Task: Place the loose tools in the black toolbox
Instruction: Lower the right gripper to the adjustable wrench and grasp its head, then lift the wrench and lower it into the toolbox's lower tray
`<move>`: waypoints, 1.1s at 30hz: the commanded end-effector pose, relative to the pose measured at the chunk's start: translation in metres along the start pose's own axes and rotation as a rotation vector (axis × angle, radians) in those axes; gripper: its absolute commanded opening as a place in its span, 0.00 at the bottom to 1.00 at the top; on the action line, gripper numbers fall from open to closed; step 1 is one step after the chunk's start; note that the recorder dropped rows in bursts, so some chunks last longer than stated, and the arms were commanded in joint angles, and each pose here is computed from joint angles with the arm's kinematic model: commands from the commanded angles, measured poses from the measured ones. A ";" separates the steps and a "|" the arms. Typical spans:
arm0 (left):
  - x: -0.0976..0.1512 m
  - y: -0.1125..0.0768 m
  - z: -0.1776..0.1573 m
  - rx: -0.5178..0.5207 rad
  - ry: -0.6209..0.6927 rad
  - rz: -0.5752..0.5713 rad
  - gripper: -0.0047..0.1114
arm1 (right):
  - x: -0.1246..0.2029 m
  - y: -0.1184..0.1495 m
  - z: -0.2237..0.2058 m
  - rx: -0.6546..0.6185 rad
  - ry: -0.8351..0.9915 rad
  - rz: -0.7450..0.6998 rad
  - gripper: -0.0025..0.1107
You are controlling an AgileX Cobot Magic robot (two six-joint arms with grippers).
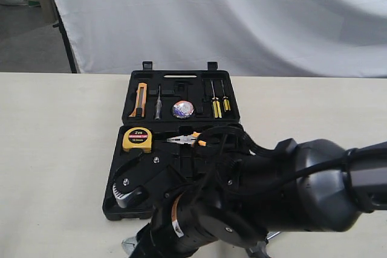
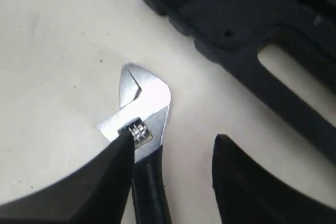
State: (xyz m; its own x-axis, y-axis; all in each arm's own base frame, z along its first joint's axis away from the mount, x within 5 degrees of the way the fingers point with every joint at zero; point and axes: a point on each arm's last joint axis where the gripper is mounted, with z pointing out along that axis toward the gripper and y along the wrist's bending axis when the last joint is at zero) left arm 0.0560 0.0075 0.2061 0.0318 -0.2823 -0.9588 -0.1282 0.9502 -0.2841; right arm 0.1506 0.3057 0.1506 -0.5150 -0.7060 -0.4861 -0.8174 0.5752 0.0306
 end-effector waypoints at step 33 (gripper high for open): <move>-0.002 0.001 0.000 -0.021 -0.020 0.000 0.05 | -0.008 0.022 0.059 0.021 0.148 -0.009 0.71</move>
State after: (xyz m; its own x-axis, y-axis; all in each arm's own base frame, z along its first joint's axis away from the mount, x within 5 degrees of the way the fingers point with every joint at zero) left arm 0.0560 0.0075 0.2061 0.0318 -0.2823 -0.9588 -0.1282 0.9502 -0.2841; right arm 0.1521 0.3501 0.1146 -0.5287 -0.7554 -0.3870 -0.8219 0.5695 0.0114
